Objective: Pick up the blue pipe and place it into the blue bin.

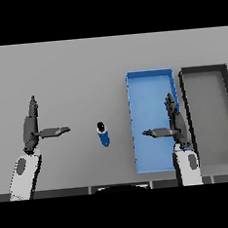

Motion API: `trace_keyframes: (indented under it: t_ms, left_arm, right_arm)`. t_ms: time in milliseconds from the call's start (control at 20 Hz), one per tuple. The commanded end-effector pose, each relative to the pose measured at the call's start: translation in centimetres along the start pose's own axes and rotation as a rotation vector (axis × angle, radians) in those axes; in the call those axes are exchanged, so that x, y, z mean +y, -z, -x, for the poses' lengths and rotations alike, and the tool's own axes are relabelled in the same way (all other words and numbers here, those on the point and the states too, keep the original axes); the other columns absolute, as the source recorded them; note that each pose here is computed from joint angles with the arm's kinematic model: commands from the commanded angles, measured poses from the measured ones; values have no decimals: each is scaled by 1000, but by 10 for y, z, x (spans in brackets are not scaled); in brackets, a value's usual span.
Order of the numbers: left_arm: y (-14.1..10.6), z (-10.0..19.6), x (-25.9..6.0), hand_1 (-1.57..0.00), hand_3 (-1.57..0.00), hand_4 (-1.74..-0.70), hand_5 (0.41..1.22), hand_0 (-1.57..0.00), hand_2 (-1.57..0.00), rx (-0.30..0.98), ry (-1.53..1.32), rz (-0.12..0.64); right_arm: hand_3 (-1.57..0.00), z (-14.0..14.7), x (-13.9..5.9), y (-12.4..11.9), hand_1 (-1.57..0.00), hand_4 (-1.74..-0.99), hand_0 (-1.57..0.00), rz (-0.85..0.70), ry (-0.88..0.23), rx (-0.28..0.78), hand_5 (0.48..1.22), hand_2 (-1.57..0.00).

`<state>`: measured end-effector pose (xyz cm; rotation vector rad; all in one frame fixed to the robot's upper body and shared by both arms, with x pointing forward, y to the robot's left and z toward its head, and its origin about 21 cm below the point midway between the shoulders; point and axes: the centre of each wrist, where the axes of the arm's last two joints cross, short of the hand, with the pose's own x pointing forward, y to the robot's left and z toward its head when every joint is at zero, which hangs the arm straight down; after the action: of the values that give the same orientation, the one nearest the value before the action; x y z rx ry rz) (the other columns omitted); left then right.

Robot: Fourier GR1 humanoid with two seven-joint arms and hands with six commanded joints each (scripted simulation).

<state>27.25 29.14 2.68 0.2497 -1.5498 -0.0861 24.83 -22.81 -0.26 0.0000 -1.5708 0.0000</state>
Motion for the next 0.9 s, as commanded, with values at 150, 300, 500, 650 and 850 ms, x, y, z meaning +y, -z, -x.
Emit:
trace_keyframes:
  t_ms: [150,300,500,650,850]
  left_arm:
    - [-4,1,0,1,1,-1074,591,1,1,-13,0,1]
    - [-8,-4,12,1,1,-1074,591,1,1,-54,73,166]
    - [-7,-13,34,1,1,-1077,588,1,1,-66,151,384]
    - [-9,-12,36,1,1,-1080,600,1,1,-52,164,415]
    - [-20,-16,29,1,1,-1096,583,1,1,-92,135,546]
  right_arm:
    - [1,1,-1,-4,1,-1225,1,0,0,-5,617,1]
    - [1,-4,-3,-15,1,-1225,1,-58,-85,-70,617,1]
    - [1,-12,-6,-32,1,-1223,1,-137,-230,-92,620,1]
    - [1,-15,-9,-30,1,-1196,1,-127,-264,-77,609,1]
    - [1,-18,-9,-31,1,-1187,1,-127,-295,-83,600,1]
